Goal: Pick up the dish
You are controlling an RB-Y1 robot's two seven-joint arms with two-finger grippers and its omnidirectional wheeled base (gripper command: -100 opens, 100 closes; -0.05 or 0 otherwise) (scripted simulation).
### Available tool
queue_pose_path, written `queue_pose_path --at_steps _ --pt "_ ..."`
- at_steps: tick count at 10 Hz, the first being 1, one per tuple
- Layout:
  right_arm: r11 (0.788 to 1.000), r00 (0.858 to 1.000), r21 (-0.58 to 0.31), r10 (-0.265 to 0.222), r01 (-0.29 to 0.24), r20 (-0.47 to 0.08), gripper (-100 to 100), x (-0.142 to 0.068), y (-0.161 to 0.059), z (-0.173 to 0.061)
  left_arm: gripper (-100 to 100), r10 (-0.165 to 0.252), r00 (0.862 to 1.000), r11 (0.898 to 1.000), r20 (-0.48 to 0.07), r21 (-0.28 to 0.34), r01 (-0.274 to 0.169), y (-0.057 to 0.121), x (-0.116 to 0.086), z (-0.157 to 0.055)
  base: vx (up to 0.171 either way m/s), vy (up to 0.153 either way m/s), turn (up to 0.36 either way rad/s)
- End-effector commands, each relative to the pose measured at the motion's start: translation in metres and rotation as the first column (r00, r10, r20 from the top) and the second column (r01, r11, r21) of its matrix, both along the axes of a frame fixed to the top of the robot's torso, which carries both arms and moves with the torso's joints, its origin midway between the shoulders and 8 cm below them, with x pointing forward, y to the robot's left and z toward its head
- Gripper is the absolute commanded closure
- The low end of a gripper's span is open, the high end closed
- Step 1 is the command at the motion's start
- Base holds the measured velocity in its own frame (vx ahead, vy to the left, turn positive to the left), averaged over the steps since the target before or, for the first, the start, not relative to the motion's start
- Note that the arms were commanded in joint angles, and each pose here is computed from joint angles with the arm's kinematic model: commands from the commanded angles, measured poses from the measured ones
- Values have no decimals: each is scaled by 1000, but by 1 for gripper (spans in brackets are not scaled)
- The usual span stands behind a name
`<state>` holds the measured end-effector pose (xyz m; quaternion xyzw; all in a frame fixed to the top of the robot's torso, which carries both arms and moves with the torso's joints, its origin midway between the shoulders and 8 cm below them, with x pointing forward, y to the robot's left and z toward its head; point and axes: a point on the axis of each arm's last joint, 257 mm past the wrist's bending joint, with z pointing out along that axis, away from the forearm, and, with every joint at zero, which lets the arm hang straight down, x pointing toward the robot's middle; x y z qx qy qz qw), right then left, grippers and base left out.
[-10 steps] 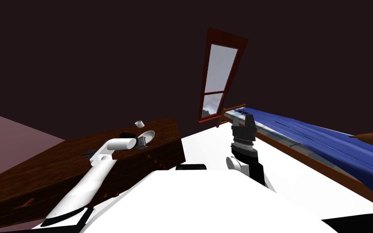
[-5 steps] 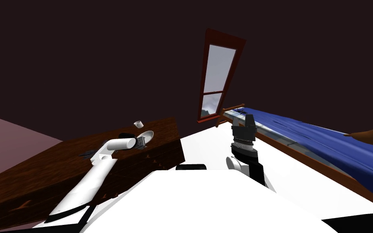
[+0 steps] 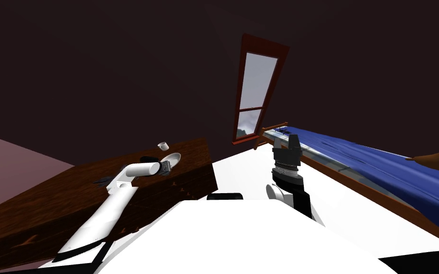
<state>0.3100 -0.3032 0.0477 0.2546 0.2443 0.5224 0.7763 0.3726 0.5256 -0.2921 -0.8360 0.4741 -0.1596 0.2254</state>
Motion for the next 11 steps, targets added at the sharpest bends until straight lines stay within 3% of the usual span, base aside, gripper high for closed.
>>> queue_pose_path --at_steps 1,2,9,10,11 --pt "1000 1000 0 0 0 0 0 0 0 0 0 0 1000 1000 0 0 0 0 0 0 0 0 0" --pt "1000 1000 0 0 0 0 0 0 0 0 100 -6 1000 1000 0 1 6 -9 -2 6 3 23 43" --pt "1000 1000 0 0 0 0 0 0 0 0 100 -18 1000 1000 -1 1 18 -34 -10 20 8 26 19" --pt "1000 1000 0 0 0 0 0 0 0 0 100 -18 1000 1000 0 2 18 -31 -9 19 3 9 2" --pt "1000 1000 0 0 0 0 0 0 0 0 0 -17 1000 1000 -1 1 17 -32 -9 19 0 0 0"
